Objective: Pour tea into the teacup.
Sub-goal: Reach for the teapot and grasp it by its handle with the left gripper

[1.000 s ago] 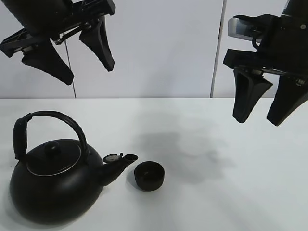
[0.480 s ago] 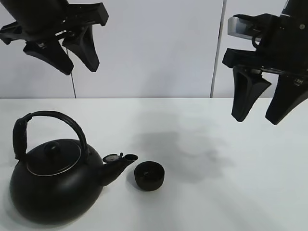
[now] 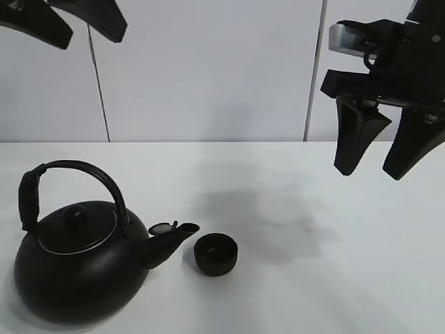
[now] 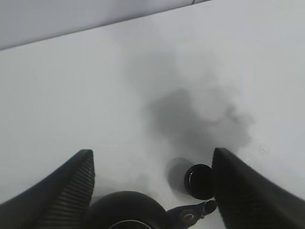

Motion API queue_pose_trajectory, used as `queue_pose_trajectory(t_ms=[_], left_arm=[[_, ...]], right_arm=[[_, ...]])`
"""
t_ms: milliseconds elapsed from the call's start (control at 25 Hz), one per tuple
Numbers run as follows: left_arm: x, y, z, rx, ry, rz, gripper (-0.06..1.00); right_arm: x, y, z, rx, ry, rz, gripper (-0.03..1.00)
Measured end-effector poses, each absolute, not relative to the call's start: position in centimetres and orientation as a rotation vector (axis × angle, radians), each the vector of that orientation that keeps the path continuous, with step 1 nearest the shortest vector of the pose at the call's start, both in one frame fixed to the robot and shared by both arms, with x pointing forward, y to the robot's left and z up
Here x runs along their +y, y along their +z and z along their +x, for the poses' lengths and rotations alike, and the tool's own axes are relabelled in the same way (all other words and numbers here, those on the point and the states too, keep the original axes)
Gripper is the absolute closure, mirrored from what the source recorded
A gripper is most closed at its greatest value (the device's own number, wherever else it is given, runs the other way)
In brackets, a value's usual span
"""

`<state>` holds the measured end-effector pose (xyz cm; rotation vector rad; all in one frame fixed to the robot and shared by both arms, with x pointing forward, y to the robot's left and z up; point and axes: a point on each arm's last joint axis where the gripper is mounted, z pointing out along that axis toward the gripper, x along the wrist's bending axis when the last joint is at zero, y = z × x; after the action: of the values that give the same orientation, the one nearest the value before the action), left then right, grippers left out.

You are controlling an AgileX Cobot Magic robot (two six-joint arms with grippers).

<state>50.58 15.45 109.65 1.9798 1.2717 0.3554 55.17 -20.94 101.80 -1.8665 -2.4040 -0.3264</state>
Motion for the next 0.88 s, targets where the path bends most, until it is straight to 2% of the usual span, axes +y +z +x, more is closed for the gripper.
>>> queue_pose_trajectory(t_ms=[200, 400, 600, 880], left_arm=[[17.8, 108.3, 46.7, 1.173, 0.494, 1.834, 0.43], [20.2, 104.8, 43.6, 1.177, 0.621, 1.672, 0.43], [20.8, 100.6, 41.5, 1.146, 0.684, 1.666, 0.43], [21.7, 97.7, 39.2, 1.057, 0.791, 1.593, 0.43]], right_arm=[[-20.9, 101.8, 55.2, -2.404, -0.326, -1.866, 0.52], [-20.9, 101.8, 55.2, -2.404, -0.326, -1.866, 0.52], [-20.9, 101.8, 55.2, -2.405, -0.326, -1.865, 0.52], [-20.9, 101.8, 55.2, -2.407, -0.327, -1.863, 0.52]])
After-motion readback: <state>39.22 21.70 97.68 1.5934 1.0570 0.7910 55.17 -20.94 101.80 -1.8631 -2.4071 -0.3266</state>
